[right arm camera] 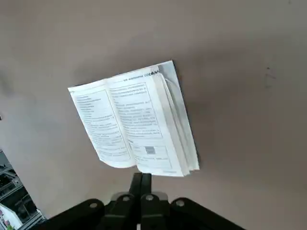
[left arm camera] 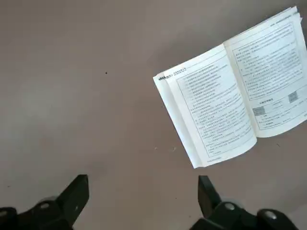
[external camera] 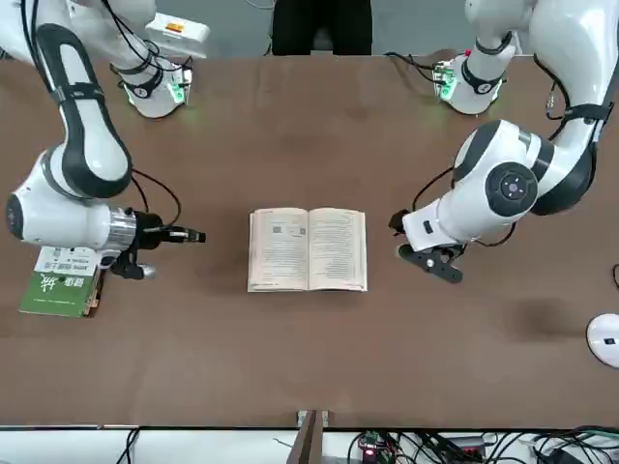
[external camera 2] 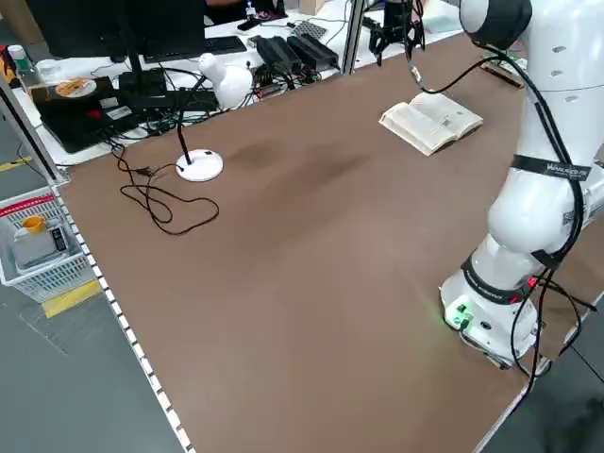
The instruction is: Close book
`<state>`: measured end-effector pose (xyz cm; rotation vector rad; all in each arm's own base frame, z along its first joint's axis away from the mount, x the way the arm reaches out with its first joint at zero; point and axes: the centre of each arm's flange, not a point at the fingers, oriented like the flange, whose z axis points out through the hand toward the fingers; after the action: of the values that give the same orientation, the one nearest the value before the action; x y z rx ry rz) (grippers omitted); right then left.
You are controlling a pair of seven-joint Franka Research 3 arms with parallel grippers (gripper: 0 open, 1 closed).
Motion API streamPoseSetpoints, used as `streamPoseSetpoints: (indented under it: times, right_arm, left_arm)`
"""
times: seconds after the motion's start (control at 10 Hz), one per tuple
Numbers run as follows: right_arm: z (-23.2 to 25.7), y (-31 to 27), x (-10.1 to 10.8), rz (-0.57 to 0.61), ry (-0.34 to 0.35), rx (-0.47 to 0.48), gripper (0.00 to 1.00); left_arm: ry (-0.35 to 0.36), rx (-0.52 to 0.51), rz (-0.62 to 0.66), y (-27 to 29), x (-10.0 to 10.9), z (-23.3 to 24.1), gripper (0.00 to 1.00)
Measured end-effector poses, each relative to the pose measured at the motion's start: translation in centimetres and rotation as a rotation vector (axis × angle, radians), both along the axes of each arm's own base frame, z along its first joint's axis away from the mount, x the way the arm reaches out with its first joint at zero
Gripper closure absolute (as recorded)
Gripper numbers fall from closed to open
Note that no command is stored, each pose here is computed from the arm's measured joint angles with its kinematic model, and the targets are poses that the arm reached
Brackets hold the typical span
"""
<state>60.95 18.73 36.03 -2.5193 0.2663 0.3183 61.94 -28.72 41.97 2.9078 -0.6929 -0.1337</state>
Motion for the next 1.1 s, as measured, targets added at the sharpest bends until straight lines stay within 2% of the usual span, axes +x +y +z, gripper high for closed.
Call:
streamPoseSetpoints:
  times: [0.6,1.1]
  right_arm:
    - [-4.1,3.6,-0.3,0.003,0.003,0.042,0.99]
    - [-8.3,4.9,-0.4,-0.015,0.020,0.077,0.99]
  left_arm:
    - [0.034,-0.004,-0.034,-2.0,-0.3,-3.2,0.00]
    - [0.026,-0.019,-0.052,-3.9,-0.4,-4.9,0.00]
